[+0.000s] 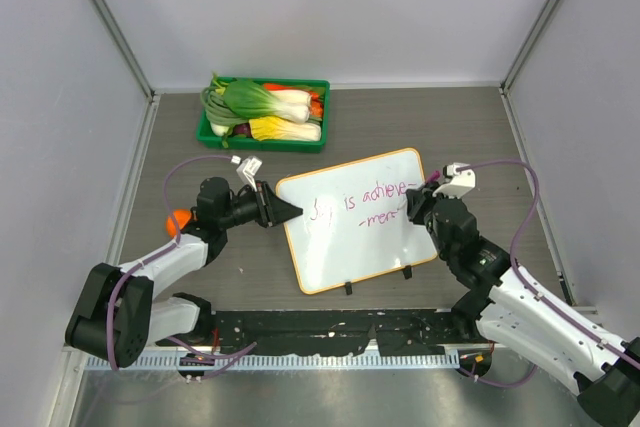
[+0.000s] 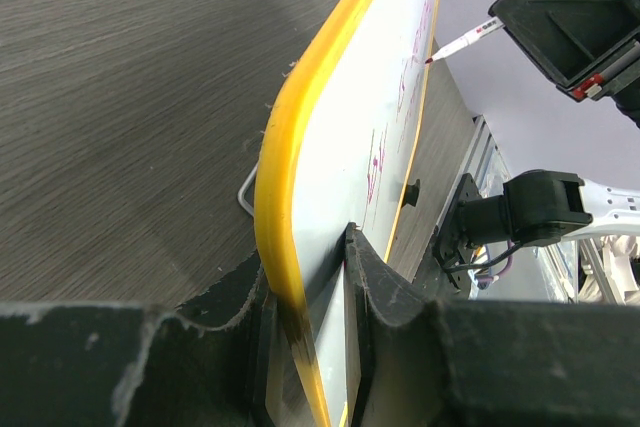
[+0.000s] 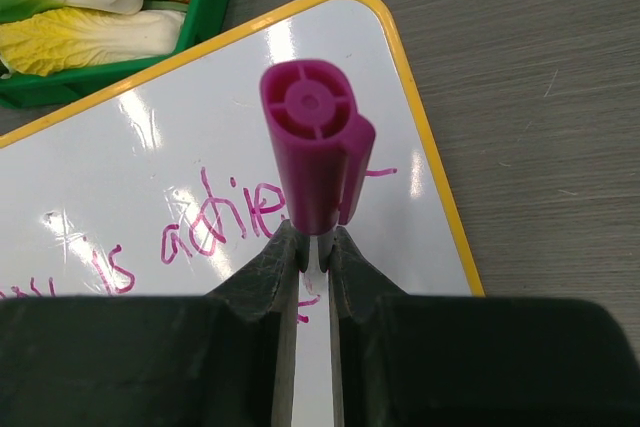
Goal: Write a sentence on the whiteboard
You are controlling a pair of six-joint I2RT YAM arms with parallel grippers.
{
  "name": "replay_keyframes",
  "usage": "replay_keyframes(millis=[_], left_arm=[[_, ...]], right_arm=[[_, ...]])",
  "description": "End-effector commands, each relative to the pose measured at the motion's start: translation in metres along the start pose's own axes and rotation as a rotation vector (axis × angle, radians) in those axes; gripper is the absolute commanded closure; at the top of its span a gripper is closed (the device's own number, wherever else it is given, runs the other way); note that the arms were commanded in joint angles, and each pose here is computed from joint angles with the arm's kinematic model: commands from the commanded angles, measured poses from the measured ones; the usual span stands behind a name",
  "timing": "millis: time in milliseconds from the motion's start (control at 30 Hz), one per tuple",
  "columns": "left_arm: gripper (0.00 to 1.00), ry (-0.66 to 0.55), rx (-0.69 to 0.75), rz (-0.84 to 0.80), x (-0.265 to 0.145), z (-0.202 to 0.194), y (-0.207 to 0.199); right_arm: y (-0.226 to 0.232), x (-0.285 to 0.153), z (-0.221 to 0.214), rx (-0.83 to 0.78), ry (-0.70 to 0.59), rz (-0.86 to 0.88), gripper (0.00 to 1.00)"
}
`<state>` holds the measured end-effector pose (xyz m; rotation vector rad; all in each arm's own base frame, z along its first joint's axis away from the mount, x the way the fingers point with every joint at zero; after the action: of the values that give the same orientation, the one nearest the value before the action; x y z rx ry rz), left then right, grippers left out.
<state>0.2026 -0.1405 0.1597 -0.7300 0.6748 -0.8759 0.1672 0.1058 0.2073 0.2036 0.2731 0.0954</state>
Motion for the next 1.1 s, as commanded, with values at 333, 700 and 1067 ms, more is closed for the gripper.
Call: replay_keyframes(millis=[333,700,1067], left_arm=[[1.00,-0.003,0.094,0.163,-0.002,-0.011,0.027],[1.00,-0.005,0.095,0.165,-0.002,-0.011,0.027],[1.00,-0.001,0.093,0.164,-0.002,-0.011,0.027]], right_arm=[[0.013,0.008,0.022,0.035,-0.055,0.033,0.99],[0.005,0.003,0.002,0.020,-0.001,0.032,0.99],[-0.002,-0.002,-0.015,0.012,0.059,0.031,0.99]])
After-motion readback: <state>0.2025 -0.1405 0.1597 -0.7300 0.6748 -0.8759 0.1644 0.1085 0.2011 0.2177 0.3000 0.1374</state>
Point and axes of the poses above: each gripper's point midway between its finger pads, its own x axis out along the fingers, its own y axis along the line the jaws close on, z = x × y, the point moved 10 cm from there along -x, back along the fingers, and after that the axes turned 7 degrees about -x, right-handed, at the moved point
